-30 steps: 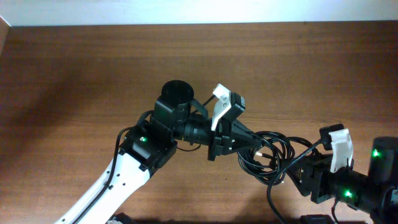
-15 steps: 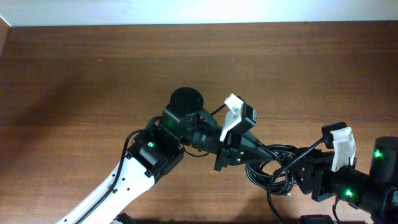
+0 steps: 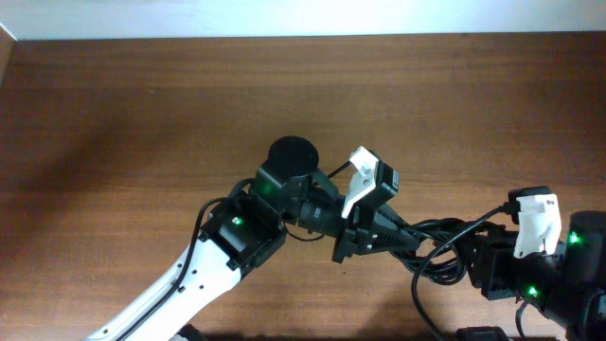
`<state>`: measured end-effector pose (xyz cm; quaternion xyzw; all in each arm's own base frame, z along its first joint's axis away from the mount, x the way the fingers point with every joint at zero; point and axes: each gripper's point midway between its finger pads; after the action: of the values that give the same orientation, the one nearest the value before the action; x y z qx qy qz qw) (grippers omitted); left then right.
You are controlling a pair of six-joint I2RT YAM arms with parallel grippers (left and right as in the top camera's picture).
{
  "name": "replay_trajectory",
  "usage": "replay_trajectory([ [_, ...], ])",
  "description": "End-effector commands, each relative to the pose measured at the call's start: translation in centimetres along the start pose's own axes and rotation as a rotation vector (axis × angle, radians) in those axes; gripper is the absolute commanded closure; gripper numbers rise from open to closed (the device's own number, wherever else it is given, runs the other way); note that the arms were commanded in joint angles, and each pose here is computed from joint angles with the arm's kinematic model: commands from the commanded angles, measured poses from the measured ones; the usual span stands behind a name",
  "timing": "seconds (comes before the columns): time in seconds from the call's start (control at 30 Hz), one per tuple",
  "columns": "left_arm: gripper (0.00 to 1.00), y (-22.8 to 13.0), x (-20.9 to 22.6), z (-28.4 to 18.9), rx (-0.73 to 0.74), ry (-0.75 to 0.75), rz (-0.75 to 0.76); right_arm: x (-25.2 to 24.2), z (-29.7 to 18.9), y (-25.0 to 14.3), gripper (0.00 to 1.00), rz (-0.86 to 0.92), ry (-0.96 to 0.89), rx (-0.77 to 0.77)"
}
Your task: Untangle cables
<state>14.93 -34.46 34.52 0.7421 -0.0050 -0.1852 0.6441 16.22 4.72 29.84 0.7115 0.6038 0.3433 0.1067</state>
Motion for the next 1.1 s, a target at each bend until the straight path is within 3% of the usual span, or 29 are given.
replay_trajectory([
  [0.0, 1.00, 1.5, -4.1, -1.6, -0.018, -0.182, 0.071, -7.8, -1.7, 1.9, 0.50, 0.064, -0.458, -0.125],
  [0.33, 1.00, 1.5, -3.7, -3.1, -0.022, -0.192, 0.046, -8.6, -2.1, 2.2, 0.50, 0.103, -0.509, -0.153],
  [0.5, 1.00, 1.5, -4.0, -3.8, -0.023, -0.229, 0.045, -10.3, -3.3, 2.7, 0.50, 0.179, -0.619, -0.217],
  [0.67, 1.00, 1.5, -4.8, -4.7, -0.022, -0.289, 0.045, -11.3, -4.2, 3.0, 0.45, 0.237, -0.683, -0.272],
  [0.97, 1.00, 1.6, -3.3, -4.4, -0.030, -0.197, 0.044, -8.9, -2.4, 2.7, 0.36, 0.261, -0.513, -0.221],
  [1.07, 1.00, 1.7, -2.4, -4.5, -0.036, -0.151, 0.042, -7.0, -1.4, 2.6, 0.34, 0.184, -0.403, -0.175],
])
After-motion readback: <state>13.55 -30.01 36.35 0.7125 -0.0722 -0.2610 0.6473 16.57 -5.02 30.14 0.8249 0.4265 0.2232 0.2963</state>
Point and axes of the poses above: each gripper's point midway between its finger pads, its own z axis out along the fingers, its own x axis along the line the jaws close on, y = z × x, and after that the axes turned 12 degrees about z, right-handed
